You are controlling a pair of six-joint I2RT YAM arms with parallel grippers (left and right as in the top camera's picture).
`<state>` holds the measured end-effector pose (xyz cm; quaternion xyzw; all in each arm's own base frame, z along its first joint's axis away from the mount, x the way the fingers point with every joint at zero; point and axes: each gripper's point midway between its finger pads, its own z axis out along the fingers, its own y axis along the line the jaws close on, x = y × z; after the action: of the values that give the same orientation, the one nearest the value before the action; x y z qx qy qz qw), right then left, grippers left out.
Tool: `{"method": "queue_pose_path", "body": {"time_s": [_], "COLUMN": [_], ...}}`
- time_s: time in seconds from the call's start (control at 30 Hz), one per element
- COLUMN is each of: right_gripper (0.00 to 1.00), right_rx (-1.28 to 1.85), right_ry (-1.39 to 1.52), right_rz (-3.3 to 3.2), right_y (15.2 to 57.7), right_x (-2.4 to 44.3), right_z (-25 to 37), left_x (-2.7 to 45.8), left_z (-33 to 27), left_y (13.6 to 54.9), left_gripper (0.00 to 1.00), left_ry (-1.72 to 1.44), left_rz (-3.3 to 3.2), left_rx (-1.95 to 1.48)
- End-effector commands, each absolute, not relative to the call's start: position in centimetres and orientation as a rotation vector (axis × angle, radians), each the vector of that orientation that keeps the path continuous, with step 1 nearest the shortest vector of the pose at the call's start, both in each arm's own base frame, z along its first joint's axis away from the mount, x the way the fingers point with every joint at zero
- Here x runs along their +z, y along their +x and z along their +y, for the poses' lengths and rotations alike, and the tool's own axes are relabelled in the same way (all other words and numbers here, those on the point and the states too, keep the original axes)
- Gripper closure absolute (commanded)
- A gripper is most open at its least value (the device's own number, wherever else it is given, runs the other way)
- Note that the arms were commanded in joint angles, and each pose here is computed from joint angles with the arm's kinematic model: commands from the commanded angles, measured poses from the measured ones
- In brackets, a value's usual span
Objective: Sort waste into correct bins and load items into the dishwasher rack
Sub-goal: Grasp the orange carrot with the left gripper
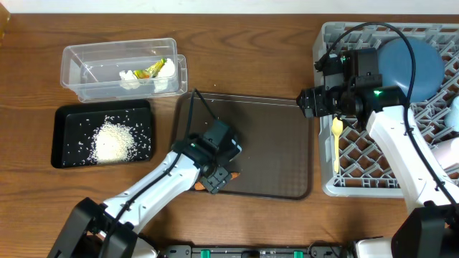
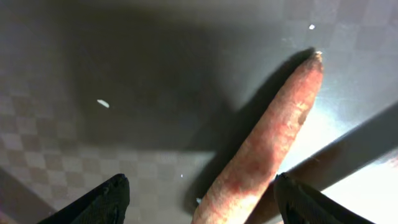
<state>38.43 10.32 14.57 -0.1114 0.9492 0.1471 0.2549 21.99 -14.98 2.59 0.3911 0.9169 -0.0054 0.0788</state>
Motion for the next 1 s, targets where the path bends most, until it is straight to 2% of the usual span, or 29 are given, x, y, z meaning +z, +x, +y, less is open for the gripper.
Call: {"method": "queue_pose_path", "body": {"time_s": [0.0,0.67,0.83,0.97], "right_gripper": [0.2,0.19,0.19,0.19], "right_rx": [0.391,0.391,0.391,0.391], "right_ry": [-0.323,-0.323,-0.323,-0.323], "right_rz": [2.571,2.571,2.571,2.571], "right_y": [38.7,38.7,38.7,38.7], "right_x": [14.6,14.6,14.6,14.6], "right_z": [10.5,10.5,10.5,10.5], "left_x": [1.7,-1.3,-1.8,-1.7], "left_z": [-14.3,-14.6,-14.8,-15.5], "left_y": [21.4,19.7,20.0,20.9], "left_gripper": [0.24,0.27,0.38,0.52], "left_ry": [1.181,1.207,1.206,1.19], "left_rz": [2.761,2.834,2.833,2.791], "left_rx": [0.014,-0.075,-0.075,-0.088]}}
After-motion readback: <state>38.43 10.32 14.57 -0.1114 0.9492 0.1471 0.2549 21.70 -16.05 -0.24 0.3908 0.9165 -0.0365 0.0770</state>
